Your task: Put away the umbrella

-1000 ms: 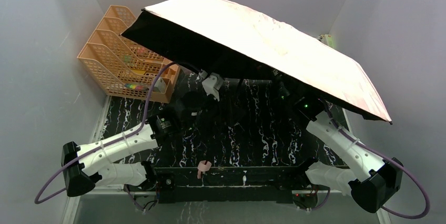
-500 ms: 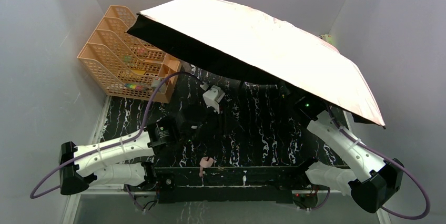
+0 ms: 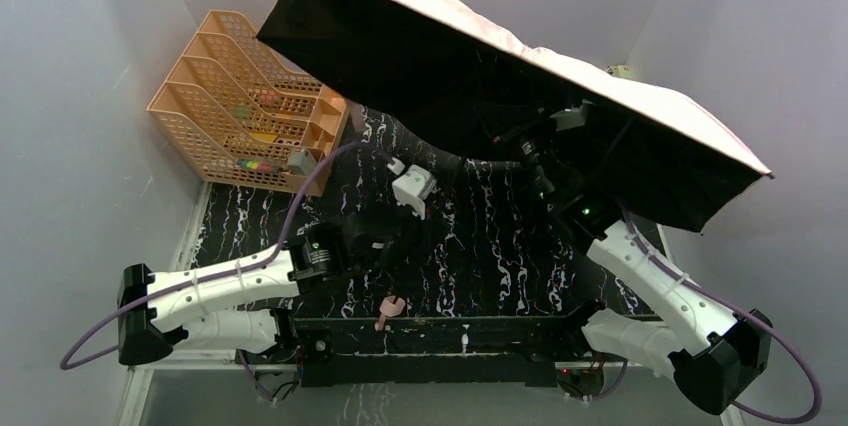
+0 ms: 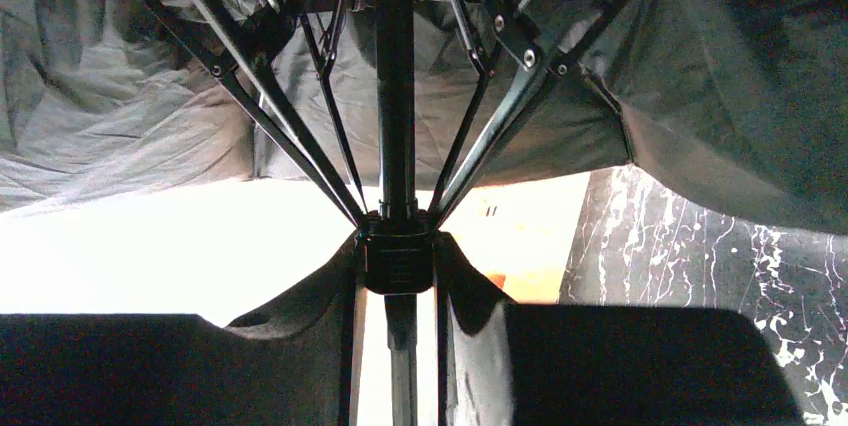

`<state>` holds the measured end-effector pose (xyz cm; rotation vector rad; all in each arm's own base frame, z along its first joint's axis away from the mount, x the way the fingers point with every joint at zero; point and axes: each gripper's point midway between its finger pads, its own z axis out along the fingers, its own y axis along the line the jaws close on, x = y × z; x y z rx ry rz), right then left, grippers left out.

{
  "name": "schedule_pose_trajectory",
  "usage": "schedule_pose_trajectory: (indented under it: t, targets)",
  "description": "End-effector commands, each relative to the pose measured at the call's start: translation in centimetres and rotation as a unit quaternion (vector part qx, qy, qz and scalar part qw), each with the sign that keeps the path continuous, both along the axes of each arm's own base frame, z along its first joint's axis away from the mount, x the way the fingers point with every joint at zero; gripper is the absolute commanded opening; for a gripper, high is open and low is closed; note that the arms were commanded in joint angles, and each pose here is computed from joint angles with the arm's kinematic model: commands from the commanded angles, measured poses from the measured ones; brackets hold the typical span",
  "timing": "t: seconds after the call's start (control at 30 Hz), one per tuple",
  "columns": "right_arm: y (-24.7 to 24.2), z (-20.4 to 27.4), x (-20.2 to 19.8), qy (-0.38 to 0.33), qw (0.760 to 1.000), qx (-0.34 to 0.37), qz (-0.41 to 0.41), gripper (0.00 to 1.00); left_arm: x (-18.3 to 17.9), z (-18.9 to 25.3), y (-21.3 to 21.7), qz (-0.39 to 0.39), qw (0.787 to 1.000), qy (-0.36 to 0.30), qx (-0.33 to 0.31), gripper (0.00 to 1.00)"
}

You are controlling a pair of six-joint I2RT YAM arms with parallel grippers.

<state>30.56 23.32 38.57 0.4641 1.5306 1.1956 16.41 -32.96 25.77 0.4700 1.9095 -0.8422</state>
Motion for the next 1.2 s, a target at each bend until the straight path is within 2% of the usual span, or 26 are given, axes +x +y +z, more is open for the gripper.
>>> schedule_pose_trajectory:
  t: [0.0, 0.17, 0.3, 0.53, 0.57, 0.63, 0.9, 0.93, 1.17]
  targets:
    - [5.1, -4.7, -6.4, 0.055, 0.991, -0.001, 0.12, 0.0, 4.5, 11.5, -0.7, 0.079, 0.981, -0.147, -0.1, 0.0]
    - [5.5, -5.6, -7.9, 0.059, 0.991, 0.003, 0.119, 0.0, 5.5, 13.0, -1.6, 0.084, 0.977, -0.177, -0.083, 0.0]
    - [5.5, -5.5, -8.0, 0.059, 0.991, 0.002, 0.119, 0.0, 5.5, 12.8, -1.6, 0.086, 0.977, -0.174, -0.086, 0.0]
    - [3.9, -4.1, -7.1, 0.05, 0.996, 0.026, 0.071, 0.0, 5.3, 11.7, -1.1, 0.087, 0.981, -0.159, -0.074, 0.0]
    - [3.3, -3.6, -6.7, 0.048, 0.997, 0.033, 0.054, 0.0, 5.1, 11.2, -1.2, 0.08, 0.982, -0.154, -0.068, 0.13]
    - [2.2, -2.7, -6.1, 0.045, 0.997, 0.053, 0.022, 0.0, 4.4, 10.1, -1.3, 0.062, 0.987, -0.137, -0.055, 0.32]
    - [0.3, -1.6, -4.4, 0.053, 0.993, 0.095, -0.049, 0.0, -0.4, 5.5, -1.3, -0.034, 0.997, -0.031, -0.066, 0.95]
    - [0.1, -1.7, -4.2, 0.054, 0.992, 0.095, -0.058, 0.0, -0.9, 4.8, -1.2, -0.041, 0.997, -0.017, -0.056, 0.98]
    - [-0.8, -1.7, -3.6, 0.043, 0.992, 0.074, -0.088, 0.0, -3.1, 0.8, 1.2, -0.045, 0.998, 0.041, 0.015, 0.98]
